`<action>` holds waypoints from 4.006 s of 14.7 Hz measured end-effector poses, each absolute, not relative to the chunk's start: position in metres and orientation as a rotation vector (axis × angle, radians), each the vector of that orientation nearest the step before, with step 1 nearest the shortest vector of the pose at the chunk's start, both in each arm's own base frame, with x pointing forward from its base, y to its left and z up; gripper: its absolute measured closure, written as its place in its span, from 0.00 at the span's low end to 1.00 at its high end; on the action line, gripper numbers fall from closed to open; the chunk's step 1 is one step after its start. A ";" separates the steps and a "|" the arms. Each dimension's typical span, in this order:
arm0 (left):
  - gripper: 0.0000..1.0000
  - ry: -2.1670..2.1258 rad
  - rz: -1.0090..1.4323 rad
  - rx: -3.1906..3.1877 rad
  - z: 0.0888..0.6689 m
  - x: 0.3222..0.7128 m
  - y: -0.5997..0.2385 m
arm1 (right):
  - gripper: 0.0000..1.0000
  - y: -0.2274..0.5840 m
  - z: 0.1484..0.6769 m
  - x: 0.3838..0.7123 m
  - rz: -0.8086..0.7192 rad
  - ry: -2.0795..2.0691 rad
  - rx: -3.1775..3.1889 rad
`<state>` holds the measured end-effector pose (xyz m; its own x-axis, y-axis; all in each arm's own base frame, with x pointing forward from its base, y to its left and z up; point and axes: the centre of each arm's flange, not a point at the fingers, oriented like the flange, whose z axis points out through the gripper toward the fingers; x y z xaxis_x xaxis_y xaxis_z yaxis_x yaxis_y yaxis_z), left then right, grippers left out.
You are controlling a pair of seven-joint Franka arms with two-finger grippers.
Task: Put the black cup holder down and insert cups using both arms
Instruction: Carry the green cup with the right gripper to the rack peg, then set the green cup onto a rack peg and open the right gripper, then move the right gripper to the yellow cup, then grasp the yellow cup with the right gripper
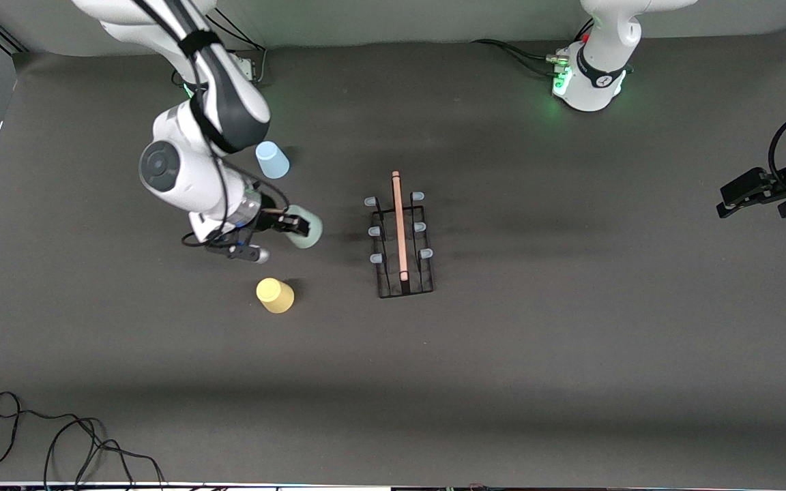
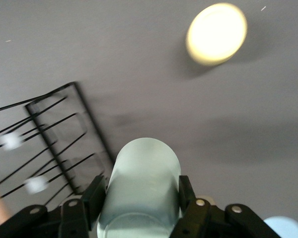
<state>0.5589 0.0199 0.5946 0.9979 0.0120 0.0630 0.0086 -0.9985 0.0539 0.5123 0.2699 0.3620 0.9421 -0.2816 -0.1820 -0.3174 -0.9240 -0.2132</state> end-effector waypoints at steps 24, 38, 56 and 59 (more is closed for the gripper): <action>0.00 -0.120 0.038 3.179 0.596 0.559 -0.012 | 0.08 0.397 0.331 0.465 0.212 0.512 -2.859; 0.00 -0.112 0.012 3.180 0.596 0.557 -0.009 | 0.00 0.269 0.374 0.561 0.111 0.364 -2.957; 0.00 -0.108 0.000 3.180 0.599 0.555 -0.008 | 0.00 0.188 0.225 0.624 0.028 0.296 -3.085; 0.00 -0.106 0.001 3.180 0.599 0.555 -0.007 | 0.00 0.198 0.215 0.619 0.050 0.271 -3.095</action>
